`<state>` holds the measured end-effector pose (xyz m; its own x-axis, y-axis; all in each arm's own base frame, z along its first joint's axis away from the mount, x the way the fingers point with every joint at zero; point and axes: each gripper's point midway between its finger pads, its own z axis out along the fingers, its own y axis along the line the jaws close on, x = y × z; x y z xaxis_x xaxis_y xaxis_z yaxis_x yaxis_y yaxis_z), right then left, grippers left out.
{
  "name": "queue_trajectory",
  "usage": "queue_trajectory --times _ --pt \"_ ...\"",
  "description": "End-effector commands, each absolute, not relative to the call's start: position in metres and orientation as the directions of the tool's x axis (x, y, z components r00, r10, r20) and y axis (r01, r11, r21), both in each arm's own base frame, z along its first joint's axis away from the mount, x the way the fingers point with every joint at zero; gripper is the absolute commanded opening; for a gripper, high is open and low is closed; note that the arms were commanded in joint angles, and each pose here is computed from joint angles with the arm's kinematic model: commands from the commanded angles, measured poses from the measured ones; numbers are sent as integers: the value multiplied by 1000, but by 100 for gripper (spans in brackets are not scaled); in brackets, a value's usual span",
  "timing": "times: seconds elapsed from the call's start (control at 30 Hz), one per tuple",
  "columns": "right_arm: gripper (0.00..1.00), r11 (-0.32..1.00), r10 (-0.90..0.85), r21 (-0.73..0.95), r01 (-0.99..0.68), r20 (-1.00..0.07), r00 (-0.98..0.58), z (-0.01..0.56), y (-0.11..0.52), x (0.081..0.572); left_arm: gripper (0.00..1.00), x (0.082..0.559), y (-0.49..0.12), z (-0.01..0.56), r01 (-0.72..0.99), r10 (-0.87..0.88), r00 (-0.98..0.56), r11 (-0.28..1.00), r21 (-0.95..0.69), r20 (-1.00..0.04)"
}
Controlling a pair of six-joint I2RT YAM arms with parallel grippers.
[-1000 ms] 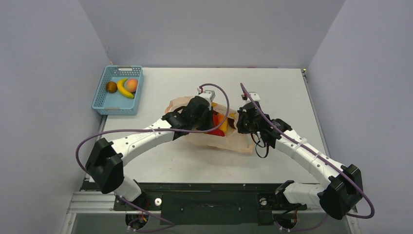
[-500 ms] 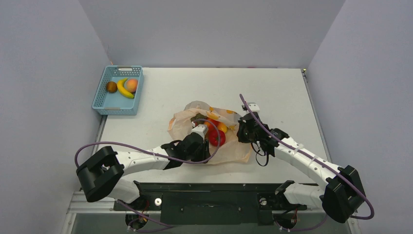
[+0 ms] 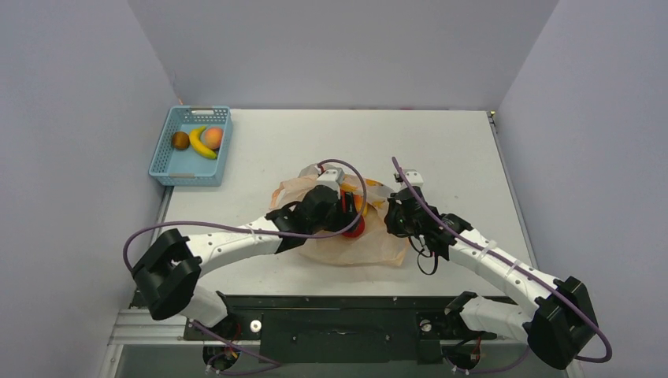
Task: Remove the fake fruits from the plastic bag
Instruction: Take out the fake fruit from the plastic bag.
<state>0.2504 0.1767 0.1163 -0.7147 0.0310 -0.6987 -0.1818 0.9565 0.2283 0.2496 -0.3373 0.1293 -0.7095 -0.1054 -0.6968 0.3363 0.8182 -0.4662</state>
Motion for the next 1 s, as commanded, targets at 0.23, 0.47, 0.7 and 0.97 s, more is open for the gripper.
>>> queue_trajectory --times 0.23,0.47,0.7,0.97 --pt "0 951 67 249 -184 -747 -662 138 181 261 62 283 -343 115 271 -37 -667 918 -288 -744" --pt "0 955 56 234 -183 -746 -663 133 178 260 65 285 -352 88 275 71 -679 948 -163 -731" --pt "0 957 49 227 -182 -741 -670 128 177 259 66 285 -356 67 275 109 -699 953 -125 -707" --pt "0 959 45 222 -177 -736 -676 124 176 259 68 284 -347 64 236 99 -707 966 -102 -700"
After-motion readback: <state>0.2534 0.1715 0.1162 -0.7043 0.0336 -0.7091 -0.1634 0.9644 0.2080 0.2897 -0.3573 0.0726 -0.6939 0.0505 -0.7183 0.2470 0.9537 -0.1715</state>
